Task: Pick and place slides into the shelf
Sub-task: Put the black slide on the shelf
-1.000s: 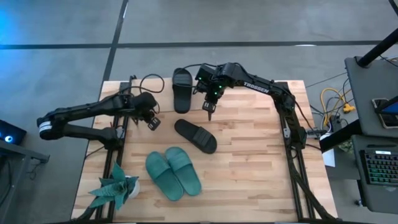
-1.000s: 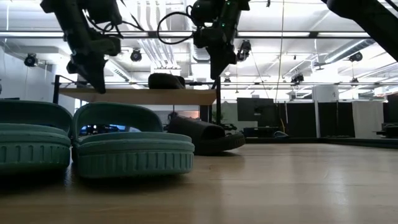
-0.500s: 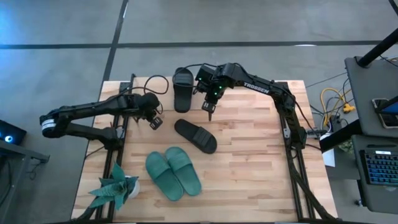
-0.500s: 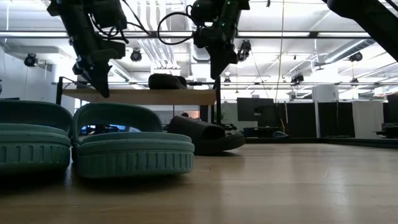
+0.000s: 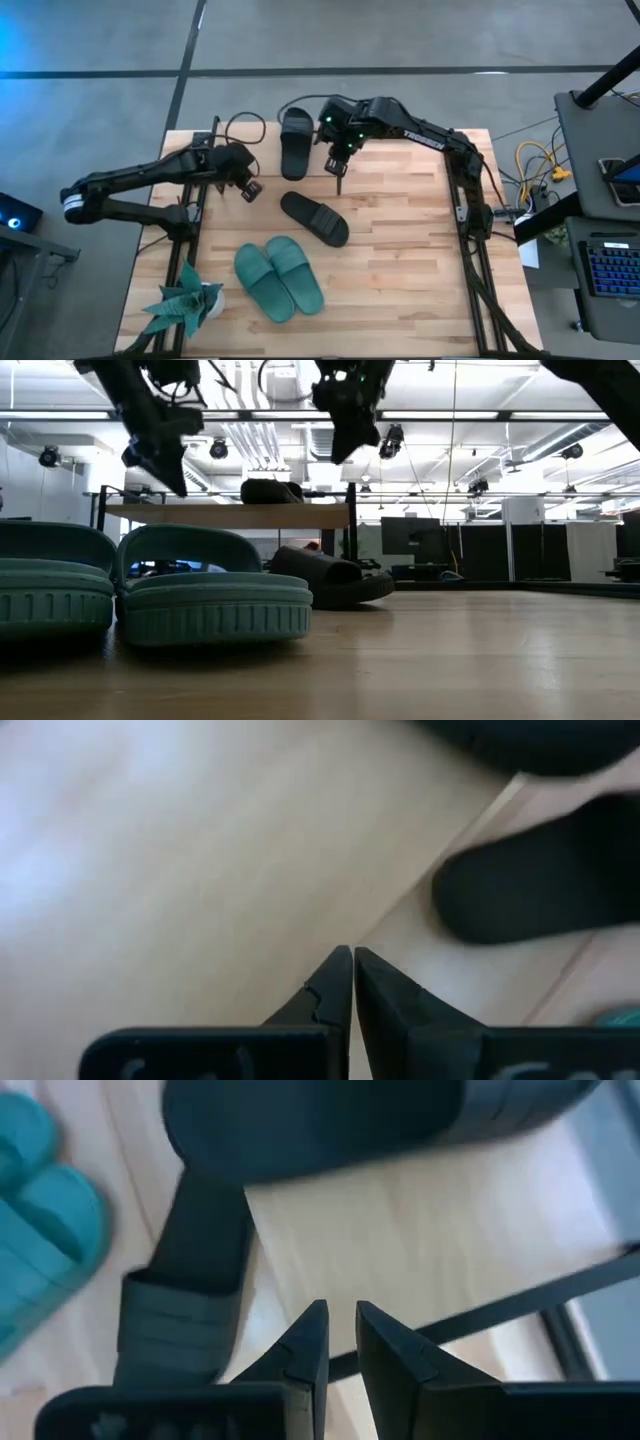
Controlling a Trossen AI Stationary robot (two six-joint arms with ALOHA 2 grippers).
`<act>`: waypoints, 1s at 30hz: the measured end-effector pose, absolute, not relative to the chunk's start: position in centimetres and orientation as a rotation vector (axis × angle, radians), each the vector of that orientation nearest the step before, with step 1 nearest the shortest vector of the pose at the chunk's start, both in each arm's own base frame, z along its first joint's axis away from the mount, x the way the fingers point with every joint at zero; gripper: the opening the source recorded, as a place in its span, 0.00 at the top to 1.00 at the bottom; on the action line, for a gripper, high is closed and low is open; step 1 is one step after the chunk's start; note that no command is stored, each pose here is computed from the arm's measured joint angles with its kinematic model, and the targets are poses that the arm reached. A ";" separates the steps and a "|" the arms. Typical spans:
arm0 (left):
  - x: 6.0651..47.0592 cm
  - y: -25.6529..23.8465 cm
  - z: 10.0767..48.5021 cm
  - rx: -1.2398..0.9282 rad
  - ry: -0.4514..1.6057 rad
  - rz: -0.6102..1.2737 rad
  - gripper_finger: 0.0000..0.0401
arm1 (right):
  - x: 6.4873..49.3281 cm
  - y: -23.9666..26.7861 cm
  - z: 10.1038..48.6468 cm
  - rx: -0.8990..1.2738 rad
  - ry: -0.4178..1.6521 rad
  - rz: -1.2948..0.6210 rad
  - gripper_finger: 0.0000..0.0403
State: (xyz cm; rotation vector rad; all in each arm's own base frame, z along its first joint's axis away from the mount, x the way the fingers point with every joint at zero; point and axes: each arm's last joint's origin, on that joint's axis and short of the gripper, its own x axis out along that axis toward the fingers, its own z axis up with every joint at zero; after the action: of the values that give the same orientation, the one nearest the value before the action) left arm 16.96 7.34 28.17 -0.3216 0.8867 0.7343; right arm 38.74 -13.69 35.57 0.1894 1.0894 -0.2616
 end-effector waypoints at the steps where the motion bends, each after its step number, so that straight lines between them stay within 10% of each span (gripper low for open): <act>1: 16.9 7.3 28.6 -0.323 0.869 0.731 1.00 | 38.5 -13.6 36.1 0.180 1.066 -0.260 0.88; 12: 17.5 5.4 31.3 -0.551 0.636 0.246 1.00 | 35.6 -12.5 40.1 0.184 0.972 -0.259 0.88; 21: 18.9 4.4 28.5 -0.600 0.699 0.345 0.97 | 31.9 -11.0 41.6 0.169 1.107 -0.374 0.79; 30: 21.9 3.4 28.0 -0.735 0.620 0.321 0.72 | 27.8 -8.8 44.8 0.124 1.061 -0.409 0.56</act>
State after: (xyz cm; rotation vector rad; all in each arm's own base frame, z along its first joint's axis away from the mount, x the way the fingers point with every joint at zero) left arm 21.92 3.37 28.02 -0.7350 0.6202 0.3205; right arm 27.81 -8.77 44.75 0.1245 1.0614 -0.4088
